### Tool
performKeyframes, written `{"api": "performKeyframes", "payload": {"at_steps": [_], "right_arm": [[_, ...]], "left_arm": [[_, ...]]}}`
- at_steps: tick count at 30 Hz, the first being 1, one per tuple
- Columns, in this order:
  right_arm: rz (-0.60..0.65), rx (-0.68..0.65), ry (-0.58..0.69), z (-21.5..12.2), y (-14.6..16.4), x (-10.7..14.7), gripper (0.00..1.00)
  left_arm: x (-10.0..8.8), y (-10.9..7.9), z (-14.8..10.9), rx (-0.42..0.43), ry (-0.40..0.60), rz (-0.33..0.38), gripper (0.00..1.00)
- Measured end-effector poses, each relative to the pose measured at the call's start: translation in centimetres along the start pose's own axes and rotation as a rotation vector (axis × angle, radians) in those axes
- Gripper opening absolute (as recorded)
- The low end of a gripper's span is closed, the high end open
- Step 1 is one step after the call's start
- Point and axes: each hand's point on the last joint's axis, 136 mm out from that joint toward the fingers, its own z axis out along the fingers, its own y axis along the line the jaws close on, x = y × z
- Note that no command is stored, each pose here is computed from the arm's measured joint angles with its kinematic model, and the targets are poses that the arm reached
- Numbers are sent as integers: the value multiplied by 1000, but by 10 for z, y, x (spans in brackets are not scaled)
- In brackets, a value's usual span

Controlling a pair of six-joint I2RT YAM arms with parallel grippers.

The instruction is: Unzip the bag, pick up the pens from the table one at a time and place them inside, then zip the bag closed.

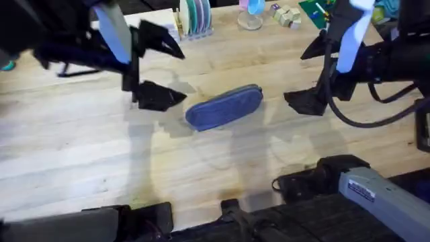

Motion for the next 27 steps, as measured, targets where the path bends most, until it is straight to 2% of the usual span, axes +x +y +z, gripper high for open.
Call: {"api": "performKeyframes", "payload": {"at_steps": [3, 6, 7, 12, 15, 20, 27], "right_arm": [[0, -1, 1, 0, 0, 0, 998], [2, -3, 2, 0, 1, 1, 998], [2, -3, 3, 0, 1, 1, 998], [5, -11, 8, 0, 3, 2, 998], [13, -20, 26, 0, 6, 6, 998], [20, -11, 44, 0, 4, 9, 998], [-4, -35, 45, 2, 12, 5, 998]], "left_arm": [[-9, 3, -15, -69, 74, -13, 995], [-13, 5, -30, -142, 151, -63, 995], [-15, 9, -52, -269, 249, -159, 995], [-14, 12, -78, -441, 325, -311, 995], [-12, 10, -89, -515, 349, -383, 995], [-9, 11, -97, -572, 368, -452, 995], [-7, 14, -99, -597, 369, -474, 995]]}}
